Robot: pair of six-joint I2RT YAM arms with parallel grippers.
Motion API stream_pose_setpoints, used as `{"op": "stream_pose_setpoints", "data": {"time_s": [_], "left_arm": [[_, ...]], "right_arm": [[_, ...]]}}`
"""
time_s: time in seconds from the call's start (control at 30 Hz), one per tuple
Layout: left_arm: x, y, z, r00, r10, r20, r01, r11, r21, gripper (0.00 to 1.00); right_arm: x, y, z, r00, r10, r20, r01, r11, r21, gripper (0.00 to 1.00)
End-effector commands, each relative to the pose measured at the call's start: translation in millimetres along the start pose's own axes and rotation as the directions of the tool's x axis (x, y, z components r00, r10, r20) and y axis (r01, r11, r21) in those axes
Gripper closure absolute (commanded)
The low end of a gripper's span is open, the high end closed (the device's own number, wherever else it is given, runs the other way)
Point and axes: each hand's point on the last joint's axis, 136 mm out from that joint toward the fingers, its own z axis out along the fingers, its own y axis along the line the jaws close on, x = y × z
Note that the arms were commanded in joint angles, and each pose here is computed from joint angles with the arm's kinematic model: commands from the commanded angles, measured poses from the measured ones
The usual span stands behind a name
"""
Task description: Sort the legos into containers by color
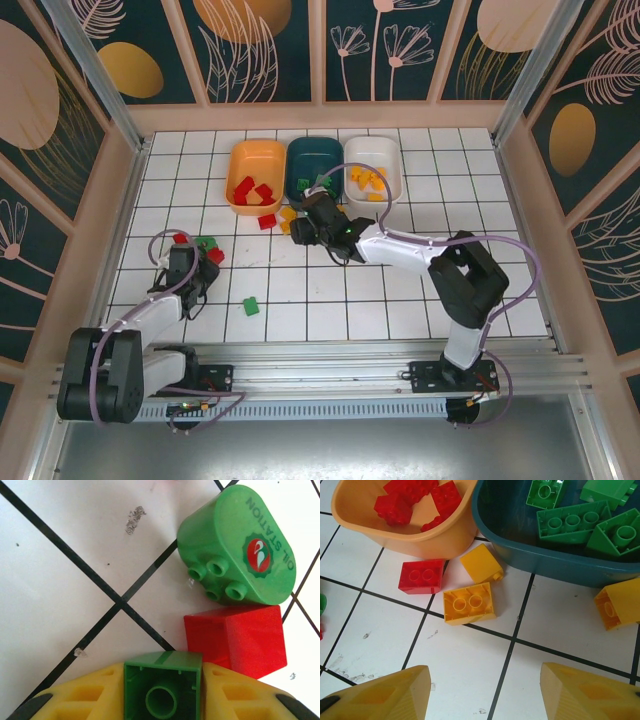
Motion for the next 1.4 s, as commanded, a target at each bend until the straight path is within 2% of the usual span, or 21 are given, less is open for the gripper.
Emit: {"op": "stream_pose_setpoints", "data": {"time_s": [0.0, 0.47, 0.93, 1.13, 1.37], "left_arm": [[5, -2, 0, 0.999, 0.024, -0.028, -0.024, 1.0, 0.016, 0.66], [7, -16, -18, 0.999, 0.019, -0.051, -0.015, 0.996, 0.093, 0.71], [-7, -83, -52, 0.996, 0.033, -0.08, -0.007, 0.955, 0.298, 0.75], [-6, -153, -52, 0.989, 0.123, -0.082, -0.082, 0.917, 0.39, 0.75], [-6, -252, -26, 0.968, 0.232, -0.098, -0.153, 0.852, 0.501, 0.76]], "right_arm": [[-16, -5, -13, 0.998, 0.019, 0.054, -0.02, 1.0, 0.011, 0.39], [-22, -14, -17, 0.997, 0.034, 0.071, -0.036, 0.999, 0.024, 0.39], [-39, -82, -36, 0.981, 0.151, 0.12, -0.163, 0.982, 0.098, 0.39], [-35, -114, -40, 0.97, 0.21, 0.121, -0.224, 0.967, 0.119, 0.4], [-24, -135, -45, 0.962, 0.249, 0.115, -0.264, 0.955, 0.133, 0.4]]}}
